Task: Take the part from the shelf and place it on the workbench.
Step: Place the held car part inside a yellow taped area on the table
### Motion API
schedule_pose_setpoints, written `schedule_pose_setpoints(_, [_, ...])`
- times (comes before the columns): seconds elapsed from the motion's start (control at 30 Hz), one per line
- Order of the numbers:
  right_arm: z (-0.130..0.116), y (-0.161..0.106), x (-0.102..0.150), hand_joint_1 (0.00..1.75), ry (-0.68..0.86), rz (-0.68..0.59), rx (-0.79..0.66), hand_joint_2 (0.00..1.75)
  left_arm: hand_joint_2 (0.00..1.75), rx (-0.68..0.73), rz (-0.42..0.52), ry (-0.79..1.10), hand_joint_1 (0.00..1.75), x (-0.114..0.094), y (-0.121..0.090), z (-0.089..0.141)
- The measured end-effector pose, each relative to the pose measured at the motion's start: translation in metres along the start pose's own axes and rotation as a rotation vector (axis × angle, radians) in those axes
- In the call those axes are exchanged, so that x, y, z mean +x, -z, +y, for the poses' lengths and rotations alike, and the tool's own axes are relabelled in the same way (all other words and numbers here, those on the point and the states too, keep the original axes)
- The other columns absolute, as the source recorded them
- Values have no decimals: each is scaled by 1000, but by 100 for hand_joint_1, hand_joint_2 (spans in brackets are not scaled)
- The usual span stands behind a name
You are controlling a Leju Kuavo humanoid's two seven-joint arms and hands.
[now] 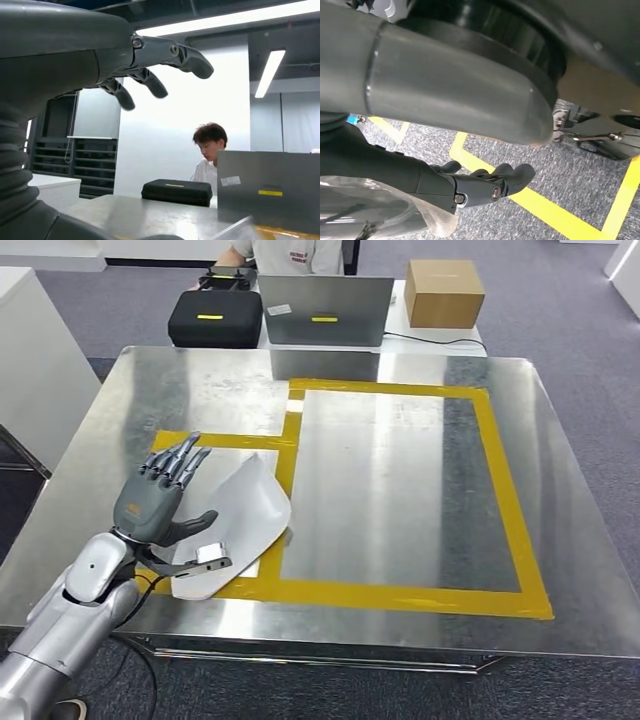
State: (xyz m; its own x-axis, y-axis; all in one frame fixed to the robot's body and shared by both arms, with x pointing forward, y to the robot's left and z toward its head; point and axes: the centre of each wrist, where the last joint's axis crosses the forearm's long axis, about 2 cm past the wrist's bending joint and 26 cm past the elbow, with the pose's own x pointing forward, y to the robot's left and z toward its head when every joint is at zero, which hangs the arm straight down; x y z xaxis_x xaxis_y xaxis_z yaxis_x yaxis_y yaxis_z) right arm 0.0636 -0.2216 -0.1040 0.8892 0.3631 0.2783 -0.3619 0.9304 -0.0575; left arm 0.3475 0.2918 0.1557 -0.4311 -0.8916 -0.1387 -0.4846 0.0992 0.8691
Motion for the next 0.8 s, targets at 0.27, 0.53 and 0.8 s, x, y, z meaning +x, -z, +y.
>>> schedule_pose_setpoints(0.27, [0, 0, -2, 0, -2, 4, -6, 0, 0, 12, 22, -103, 0, 6, -12, -1])
schedule_pose_setpoints(0.53, [3, -1, -9, 0, 21, 14, -18, 0, 0, 203, 93, -650, 0, 44, -47, 21])
schedule_pose_setpoints(0.8, [4, -2, -13, 0, 26, 21, -20, 0, 0, 429, 88, -894, 0, 70, -69, 60])
